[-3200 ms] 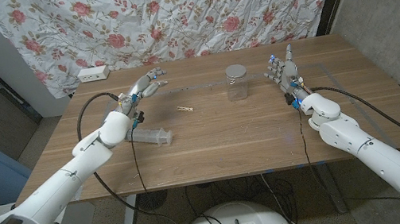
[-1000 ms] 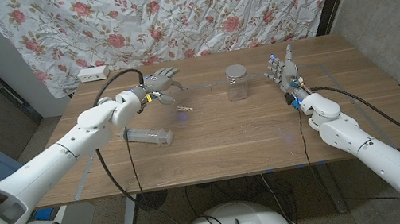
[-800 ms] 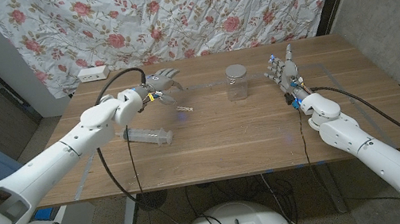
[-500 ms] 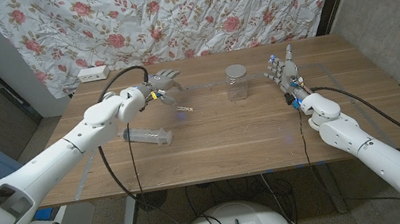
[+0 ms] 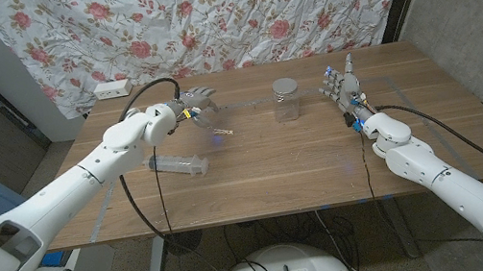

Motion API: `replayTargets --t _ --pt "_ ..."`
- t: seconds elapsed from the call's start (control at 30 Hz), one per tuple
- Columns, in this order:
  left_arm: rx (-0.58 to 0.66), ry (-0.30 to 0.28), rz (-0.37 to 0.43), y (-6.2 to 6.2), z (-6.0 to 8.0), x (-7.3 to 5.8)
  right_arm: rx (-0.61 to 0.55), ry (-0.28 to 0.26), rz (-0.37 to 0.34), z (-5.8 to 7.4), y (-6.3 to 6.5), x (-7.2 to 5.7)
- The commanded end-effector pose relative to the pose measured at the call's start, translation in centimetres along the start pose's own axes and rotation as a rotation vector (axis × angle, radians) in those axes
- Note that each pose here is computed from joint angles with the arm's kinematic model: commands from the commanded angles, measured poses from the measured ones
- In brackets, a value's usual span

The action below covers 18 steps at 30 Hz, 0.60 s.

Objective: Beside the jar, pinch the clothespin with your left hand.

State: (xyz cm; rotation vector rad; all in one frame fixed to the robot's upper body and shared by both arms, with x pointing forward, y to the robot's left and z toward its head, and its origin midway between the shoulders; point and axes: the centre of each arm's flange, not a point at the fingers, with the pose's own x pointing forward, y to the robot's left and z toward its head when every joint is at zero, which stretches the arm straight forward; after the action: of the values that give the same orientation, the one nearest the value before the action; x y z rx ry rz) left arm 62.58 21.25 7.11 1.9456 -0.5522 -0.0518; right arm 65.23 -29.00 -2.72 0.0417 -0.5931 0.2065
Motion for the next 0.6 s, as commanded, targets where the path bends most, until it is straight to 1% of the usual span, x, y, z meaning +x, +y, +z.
replayTargets --t 0.03,0.27,0.43,0.6 --pt "-0.010 0.021 0.016 -0.6 -0.2 -0.1 0.000 0.000 0.000 0.0 0.0 0.0" --pt "-0.015 0.032 0.023 -0.9 0.0 0.3 0.000 0.000 0.000 0.0 0.0 0.0" --pt "-0.015 0.043 0.050 -1.2 0.2 0.3 0.000 0.000 0.000 0.0 0.0 0.0" --pt "-0.027 0.048 0.051 -1.8 0.5 0.3 0.000 0.000 0.000 0.0 0.0 0.0"
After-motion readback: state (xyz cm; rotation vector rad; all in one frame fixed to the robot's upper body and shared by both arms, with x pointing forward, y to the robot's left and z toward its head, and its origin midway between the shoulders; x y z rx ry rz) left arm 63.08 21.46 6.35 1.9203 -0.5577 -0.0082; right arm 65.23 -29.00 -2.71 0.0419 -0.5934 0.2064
